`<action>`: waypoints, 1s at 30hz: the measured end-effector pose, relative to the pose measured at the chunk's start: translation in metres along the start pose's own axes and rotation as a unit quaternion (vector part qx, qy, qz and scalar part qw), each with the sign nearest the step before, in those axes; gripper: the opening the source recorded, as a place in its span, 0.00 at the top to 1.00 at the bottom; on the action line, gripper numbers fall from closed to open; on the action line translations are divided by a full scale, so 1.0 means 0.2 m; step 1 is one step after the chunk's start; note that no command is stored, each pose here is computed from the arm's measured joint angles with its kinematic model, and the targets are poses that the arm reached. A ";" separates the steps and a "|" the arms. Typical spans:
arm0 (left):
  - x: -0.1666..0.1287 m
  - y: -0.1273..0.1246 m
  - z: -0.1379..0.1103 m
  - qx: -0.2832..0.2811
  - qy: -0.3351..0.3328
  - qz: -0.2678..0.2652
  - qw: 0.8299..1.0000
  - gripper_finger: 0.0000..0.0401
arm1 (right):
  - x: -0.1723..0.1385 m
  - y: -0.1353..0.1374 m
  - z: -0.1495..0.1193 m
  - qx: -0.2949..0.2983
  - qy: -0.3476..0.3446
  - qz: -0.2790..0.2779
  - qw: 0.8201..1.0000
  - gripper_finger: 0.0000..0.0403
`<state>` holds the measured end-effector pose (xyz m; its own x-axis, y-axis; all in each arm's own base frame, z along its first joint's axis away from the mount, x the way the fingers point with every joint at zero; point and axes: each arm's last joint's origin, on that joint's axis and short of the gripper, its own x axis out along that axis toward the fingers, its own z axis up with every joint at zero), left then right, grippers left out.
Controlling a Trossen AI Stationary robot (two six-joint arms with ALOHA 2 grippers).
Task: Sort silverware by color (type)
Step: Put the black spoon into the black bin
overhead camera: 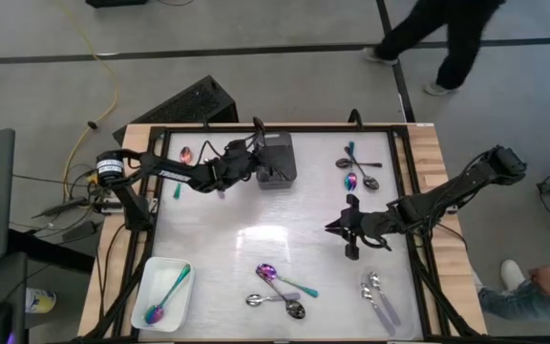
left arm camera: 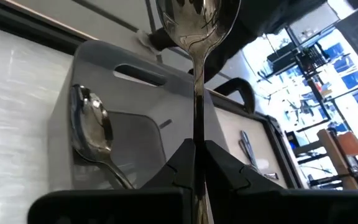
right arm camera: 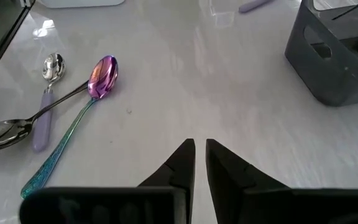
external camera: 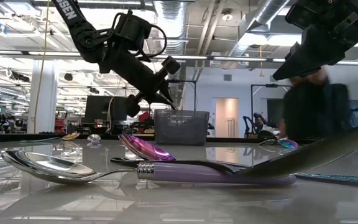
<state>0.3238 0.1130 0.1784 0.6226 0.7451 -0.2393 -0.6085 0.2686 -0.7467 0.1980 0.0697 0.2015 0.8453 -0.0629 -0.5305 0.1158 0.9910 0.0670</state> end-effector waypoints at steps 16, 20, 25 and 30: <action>0.00 0.00 0.00 -0.031 -0.009 0.004 0.999 0.95 | 0.00 0.00 0.01 0.007 -0.005 0.002 1.000 0.84; 0.00 0.00 0.00 -0.042 -0.009 0.004 0.999 0.88 | 0.00 0.00 0.01 0.007 -0.005 0.002 1.000 0.84; 0.00 0.00 0.00 -0.045 -0.010 0.003 0.999 0.81 | 0.00 0.00 0.01 0.007 -0.005 0.002 1.000 0.84; 0.00 -0.01 0.00 -0.047 -0.011 0.000 0.999 0.78 | 0.00 0.00 0.01 0.008 -0.005 0.002 1.000 0.84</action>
<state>0.3239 0.1124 0.1795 0.6107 0.7587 -0.2267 -0.5593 0.2106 -0.8018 0.1986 0.0700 0.2025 0.8513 -0.0602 -0.5213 0.1201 0.9894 0.0819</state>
